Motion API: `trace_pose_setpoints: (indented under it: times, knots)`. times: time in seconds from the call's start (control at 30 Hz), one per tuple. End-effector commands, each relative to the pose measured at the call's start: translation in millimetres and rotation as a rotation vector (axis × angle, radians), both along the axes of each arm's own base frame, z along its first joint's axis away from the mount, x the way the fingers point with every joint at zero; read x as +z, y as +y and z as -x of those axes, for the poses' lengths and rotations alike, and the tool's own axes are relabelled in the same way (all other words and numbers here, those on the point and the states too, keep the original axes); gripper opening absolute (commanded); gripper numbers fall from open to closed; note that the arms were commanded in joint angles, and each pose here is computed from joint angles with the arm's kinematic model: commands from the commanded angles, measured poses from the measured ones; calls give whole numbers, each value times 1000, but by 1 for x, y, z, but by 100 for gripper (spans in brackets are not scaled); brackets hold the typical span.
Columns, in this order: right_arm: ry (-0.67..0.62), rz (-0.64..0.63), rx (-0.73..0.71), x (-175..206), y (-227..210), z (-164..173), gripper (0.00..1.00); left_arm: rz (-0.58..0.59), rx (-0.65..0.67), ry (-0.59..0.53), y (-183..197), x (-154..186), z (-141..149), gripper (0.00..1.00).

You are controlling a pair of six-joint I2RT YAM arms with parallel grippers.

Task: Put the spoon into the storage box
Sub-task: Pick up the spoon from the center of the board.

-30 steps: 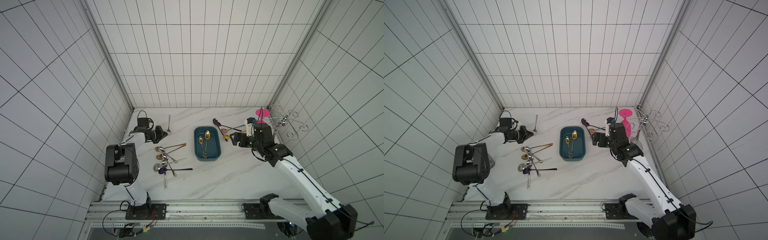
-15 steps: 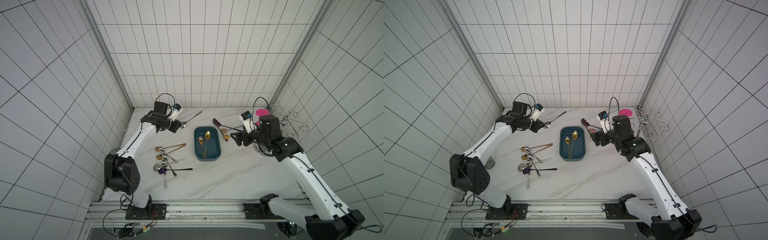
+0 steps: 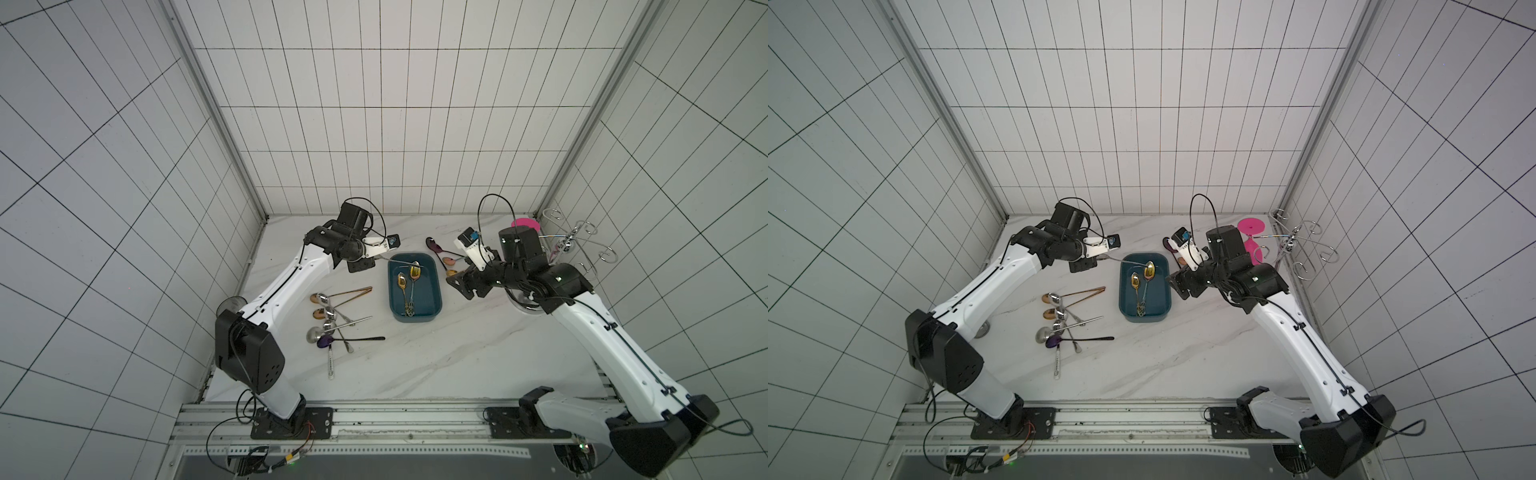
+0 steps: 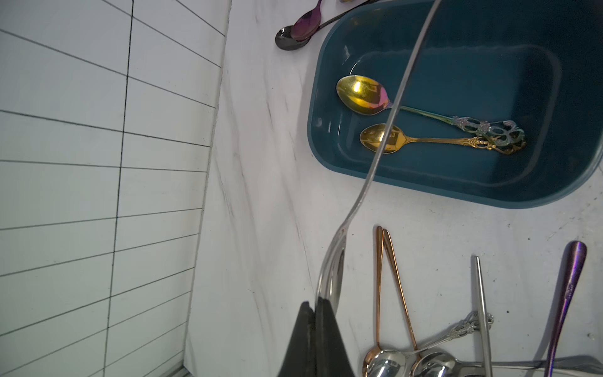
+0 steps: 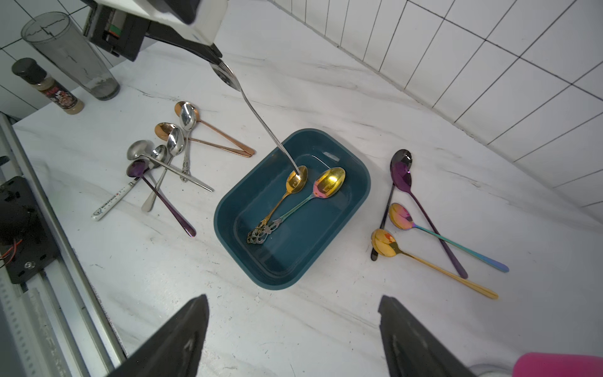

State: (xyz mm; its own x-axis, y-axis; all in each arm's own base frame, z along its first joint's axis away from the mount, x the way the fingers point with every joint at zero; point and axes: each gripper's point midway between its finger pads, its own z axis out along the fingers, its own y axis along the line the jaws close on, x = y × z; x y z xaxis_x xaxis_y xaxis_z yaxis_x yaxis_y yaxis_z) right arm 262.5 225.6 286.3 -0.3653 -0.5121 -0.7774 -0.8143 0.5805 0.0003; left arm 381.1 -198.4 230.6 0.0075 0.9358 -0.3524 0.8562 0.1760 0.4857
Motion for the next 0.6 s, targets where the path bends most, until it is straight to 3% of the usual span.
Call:
trace_pose_setpoints:
  times: [0.0,0.27,0.57]
  knots:
    - [37,-73,64,12,23,5,83,-106,-143,-53,-6,15,10,0]
    - [111,-109,140,-6,60,2,77,-123,-302,-5,-32,25,51,0]
    - [151,-119,193,-24,88,-2,64,-86,-328,14,-39,37,63,0]
